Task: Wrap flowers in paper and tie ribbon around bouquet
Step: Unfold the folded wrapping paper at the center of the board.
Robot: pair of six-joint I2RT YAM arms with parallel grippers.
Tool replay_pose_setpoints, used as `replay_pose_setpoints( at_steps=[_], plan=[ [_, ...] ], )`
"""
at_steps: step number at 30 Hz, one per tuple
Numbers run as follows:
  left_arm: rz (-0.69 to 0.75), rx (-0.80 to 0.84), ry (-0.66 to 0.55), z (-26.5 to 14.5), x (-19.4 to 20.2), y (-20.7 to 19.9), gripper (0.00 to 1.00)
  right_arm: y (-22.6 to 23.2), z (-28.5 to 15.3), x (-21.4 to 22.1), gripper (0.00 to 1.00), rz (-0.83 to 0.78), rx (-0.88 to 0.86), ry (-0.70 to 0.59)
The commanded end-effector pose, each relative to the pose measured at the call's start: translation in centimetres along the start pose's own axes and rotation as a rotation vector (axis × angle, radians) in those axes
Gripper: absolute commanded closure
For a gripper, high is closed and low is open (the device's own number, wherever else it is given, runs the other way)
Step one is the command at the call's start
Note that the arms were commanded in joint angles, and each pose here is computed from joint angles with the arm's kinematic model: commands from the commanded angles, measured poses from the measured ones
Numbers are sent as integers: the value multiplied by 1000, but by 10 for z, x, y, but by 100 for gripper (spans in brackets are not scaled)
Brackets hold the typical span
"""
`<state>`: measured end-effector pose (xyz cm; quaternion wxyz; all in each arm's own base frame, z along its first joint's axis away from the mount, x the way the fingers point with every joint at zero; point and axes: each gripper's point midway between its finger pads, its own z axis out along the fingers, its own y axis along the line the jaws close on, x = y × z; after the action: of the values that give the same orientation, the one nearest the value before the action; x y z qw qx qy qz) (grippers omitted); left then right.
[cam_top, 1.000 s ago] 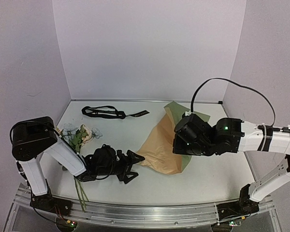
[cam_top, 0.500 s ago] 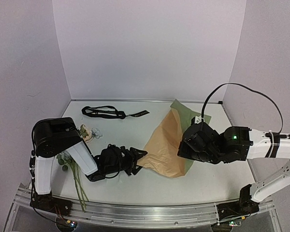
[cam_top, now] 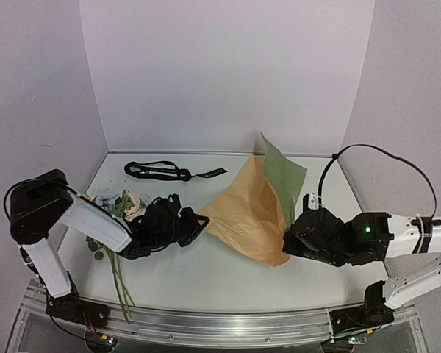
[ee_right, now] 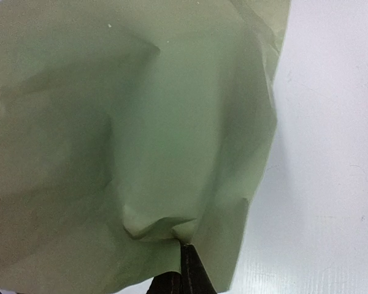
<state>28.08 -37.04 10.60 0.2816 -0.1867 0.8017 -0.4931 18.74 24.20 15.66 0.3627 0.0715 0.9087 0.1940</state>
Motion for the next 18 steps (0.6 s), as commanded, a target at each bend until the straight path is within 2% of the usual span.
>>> replay_pose_setpoints(
  at_steps=[1,6,11,14,18],
  plan=[
    [370,-64,-156,-33,-35,-42,100,-8,-4,-1,100,6,-14,-68],
    [559,-78,-186,-54,-35,-70,100,-26,-1,10,100,-8,9,-96],
    [619,-124,-180,-71,-34,-65,100,-31,6,26,99,-23,24,-95],
    [625,-165,-185,-84,-38,-53,100,-37,7,31,85,-47,35,-104],
    [630,-194,-176,-99,-40,-40,100,-51,1,29,52,-125,77,-113]
  ],
)
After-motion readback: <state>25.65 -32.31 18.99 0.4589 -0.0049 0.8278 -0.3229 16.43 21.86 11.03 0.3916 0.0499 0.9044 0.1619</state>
